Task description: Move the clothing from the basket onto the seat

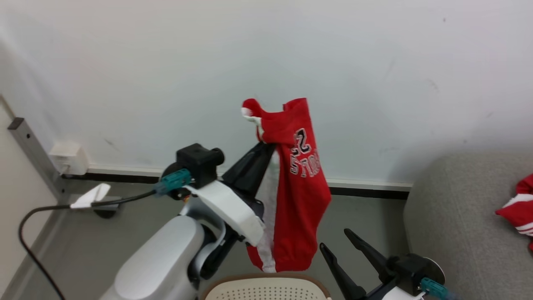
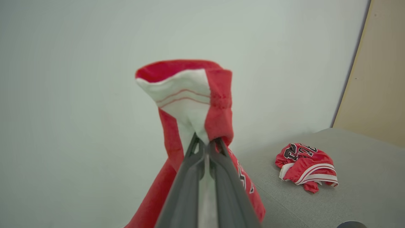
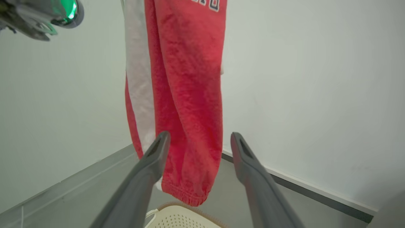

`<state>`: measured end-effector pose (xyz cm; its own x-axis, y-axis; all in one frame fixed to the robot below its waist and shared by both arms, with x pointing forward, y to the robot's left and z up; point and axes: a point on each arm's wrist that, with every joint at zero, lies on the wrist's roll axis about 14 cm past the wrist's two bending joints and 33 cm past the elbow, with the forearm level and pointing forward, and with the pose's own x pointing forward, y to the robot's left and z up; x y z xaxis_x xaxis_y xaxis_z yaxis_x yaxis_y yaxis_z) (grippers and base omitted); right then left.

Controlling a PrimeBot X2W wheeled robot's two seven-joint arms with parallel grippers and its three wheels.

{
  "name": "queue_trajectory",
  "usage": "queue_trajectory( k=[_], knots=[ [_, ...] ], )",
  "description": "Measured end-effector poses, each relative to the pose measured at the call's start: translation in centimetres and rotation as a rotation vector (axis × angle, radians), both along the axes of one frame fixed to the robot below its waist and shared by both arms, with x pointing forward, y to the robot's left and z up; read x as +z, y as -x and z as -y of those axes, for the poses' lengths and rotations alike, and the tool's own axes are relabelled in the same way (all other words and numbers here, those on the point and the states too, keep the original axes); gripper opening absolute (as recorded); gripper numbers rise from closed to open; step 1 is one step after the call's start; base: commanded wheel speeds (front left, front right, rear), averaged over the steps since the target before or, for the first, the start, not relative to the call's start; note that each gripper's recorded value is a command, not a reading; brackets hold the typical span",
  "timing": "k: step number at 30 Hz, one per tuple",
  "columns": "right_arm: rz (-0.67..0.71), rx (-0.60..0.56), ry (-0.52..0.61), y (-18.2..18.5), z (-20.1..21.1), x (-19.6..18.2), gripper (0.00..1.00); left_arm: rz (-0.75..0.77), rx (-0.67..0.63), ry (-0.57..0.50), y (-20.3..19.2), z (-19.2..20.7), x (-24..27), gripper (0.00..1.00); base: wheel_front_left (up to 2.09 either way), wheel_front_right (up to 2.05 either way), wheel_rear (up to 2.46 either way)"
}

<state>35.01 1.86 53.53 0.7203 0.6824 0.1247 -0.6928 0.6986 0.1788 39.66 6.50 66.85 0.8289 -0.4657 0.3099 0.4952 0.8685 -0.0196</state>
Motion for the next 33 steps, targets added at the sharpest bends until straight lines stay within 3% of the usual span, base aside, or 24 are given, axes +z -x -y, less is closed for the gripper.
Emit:
queue_trajectory(
  k=[9, 18, 24, 25, 27, 33],
  knots=[
    [-0.076, 0.1, 0.098, -0.7, -3.6, -2.6, 1.0, 0.0, -0.055, -0.008, 2.2, 1.3, 0.5, 0.0, 0.0, 0.0, 0.0],
    [-0.058, 0.24, 0.127, 0.0, -8.4, -1.9, 1.0, -0.009, -0.071, -0.034, 4.1, 1.5, 0.3, 0.0, 0.0, 0.0, 0.0],
    [-0.069, 0.278, 0.113, 0.2, -9.9, -1.6, 1.0, -0.018, -0.011, -0.019, 4.1, -0.2, 0.1, 0.0, 0.0, 0.0, 0.0],
    [-0.069, 0.281, 0.11, 0.3, -10.1, -1.5, 0.53, -0.019, -0.003, -0.014, 4.1, -0.5, 0.1, 0.0, 0.0, 0.0, 0.0],
    [-0.068, 0.286, 0.099, 0.4, -10.2, -1.2, 0.0, -0.024, 0.008, -0.008, 4.0, -0.9, -0.1, 0.0, 0.0, 0.0, 0.0],
    [-0.057, 0.26, 0.043, -0.2, -9.7, 0.2, 0.0, -0.037, 0.03, -0.01, 3.4, -1.6, -0.7, 0.0, 0.0, 0.0, 0.0]
  ],
)
